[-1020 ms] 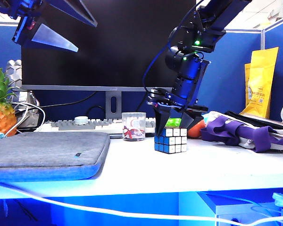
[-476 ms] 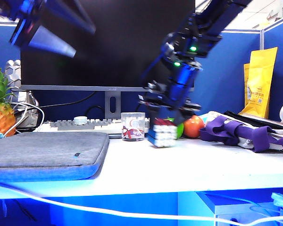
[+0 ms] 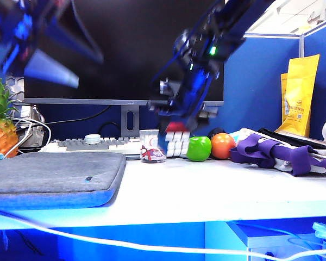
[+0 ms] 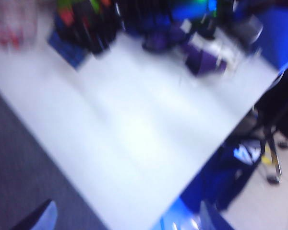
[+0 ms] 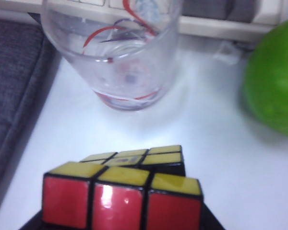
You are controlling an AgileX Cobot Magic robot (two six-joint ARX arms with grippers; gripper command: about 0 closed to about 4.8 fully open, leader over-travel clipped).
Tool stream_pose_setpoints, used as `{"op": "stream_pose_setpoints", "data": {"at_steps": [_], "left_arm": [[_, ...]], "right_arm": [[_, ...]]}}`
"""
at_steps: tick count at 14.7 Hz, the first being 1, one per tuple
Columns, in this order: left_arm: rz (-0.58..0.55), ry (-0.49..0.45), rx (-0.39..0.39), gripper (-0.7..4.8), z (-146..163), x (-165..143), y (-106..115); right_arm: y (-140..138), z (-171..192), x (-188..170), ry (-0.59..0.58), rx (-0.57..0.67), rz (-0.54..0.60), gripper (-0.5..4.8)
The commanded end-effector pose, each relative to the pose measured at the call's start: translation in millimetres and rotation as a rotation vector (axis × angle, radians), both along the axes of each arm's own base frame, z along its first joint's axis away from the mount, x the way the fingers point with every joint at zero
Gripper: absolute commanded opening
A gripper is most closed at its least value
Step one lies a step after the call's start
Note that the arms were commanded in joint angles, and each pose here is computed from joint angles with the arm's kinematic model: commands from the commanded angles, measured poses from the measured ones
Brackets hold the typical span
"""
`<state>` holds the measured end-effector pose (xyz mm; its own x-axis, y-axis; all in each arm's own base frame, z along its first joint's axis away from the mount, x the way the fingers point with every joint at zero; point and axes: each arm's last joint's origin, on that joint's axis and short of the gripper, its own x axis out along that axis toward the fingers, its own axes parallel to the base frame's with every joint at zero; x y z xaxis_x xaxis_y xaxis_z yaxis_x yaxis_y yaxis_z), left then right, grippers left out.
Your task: Rotate the Rubik's Cube so that its red face is facing towards you.
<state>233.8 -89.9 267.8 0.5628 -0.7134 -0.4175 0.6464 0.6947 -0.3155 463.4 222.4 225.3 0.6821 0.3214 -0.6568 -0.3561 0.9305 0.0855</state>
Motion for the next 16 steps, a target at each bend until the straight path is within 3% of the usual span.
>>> {"op": "stream_pose_setpoints", "data": {"at_steps": [1,2,5,8,10,13,14,16], "left_arm": [[0.027,-0.1,-0.029,3.96,12.3,1.3,0.2],[0.031,-0.102,-0.043,3.96,13.6,1.7,0.0],[0.028,-0.119,-0.063,3.96,16.6,1.7,-0.2],[0.007,-0.127,-0.089,3.96,20.6,-0.9,-0.1],[0.003,-0.144,-0.096,3.96,24.3,-3.6,0.6],[-0.024,-0.144,-0.115,3.96,26.7,-5.7,0.5],[-0.024,-0.139,-0.121,3.96,26.7,-5.7,0.4],[-0.024,-0.139,-0.121,3.96,26.7,-5.7,0.4]], "right_arm": [[-12.3,94.6,-25.6,-0.241,0.032,0.043,1.78],[-22.5,139.1,-46.7,-0.342,0.047,0.057,1.79],[-49.9,221.5,-103.5,-0.512,0.11,0.047,1.79],[-80.3,275.1,-166.6,-0.6,0.109,0.052,1.79],[-100.0,294.5,-207.2,-0.598,0.09,0.056,1.79],[-115.1,286.1,-262.2,-0.659,0.093,0.037,1.76],[-116.6,268.6,-273.3,-0.655,0.11,0.023,1.65],[-117.8,199.6,-276.9,-0.657,0.178,-0.012,1.42]]}}
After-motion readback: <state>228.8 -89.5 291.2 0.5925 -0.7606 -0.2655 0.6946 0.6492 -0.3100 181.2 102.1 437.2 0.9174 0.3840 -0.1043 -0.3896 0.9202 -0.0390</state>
